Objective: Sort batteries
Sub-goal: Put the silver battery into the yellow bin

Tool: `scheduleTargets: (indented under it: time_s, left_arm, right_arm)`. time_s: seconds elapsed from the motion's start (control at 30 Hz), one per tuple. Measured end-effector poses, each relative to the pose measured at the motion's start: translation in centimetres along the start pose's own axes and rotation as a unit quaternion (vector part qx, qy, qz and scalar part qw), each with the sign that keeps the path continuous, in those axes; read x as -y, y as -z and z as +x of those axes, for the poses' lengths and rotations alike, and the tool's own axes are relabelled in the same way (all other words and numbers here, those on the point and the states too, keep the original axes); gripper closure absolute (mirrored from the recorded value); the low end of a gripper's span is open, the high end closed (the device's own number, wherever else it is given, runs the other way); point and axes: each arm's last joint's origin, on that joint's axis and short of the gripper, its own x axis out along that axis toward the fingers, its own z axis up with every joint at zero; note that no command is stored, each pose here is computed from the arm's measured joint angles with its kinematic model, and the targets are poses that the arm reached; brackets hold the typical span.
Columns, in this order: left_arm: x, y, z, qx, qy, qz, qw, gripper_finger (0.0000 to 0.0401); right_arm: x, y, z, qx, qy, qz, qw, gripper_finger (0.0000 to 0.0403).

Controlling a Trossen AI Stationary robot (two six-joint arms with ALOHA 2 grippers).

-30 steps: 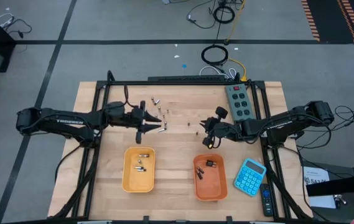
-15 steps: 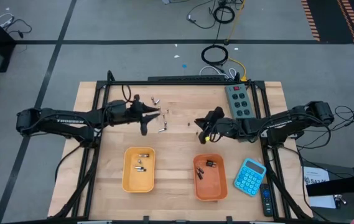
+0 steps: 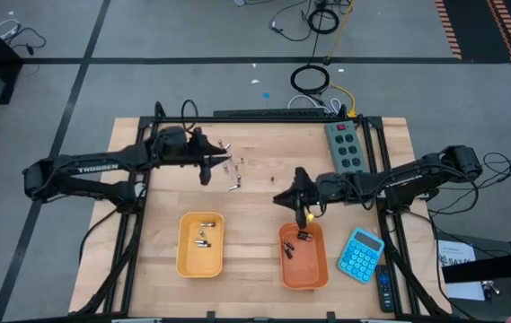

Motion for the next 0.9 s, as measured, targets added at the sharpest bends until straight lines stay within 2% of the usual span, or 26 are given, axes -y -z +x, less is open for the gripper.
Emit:
scheduleTargets:
  time_s: [0.23,0.33,0.43,0.63,0.7,0.9]
  left_arm:
    - [-1.6,0.3,-0.3,-0.033,-0.027,0.0,0.999,0.029]
    - [-2.7,1.0,0.0,-0.061,-0.044,-0.005,0.997,0.029]
    - [-3.7,1.7,0.7,-0.083,-0.047,-0.011,0.995,0.0288]
    - [-4.6,3.1,2.3,-0.127,-0.051,-0.007,0.991,0.0246]
    - [-4.9,3.5,2.7,-0.146,-0.071,0.004,0.987,0.0228]
    - [-7.1,2.0,3.6,-0.209,-0.103,-0.011,0.972,0.0215]
  right_arm:
    - [0.4,0.6,-0.1,-0.007,0.08,0.047,0.996,0.0364]
    - [0.4,0.3,0.0,0.013,0.077,0.095,0.992,0.0364]
    - [0.2,-0.3,0.0,0.044,0.063,0.119,0.99,0.0364]
    - [0.4,0.0,0.0,0.024,0.072,0.1,0.992,0.0364]
    - [0.4,0.1,0.0,0.019,0.074,0.091,0.993,0.0364]
    - [0.4,0.2,0.0,0.014,0.077,0.081,0.994,0.0364]
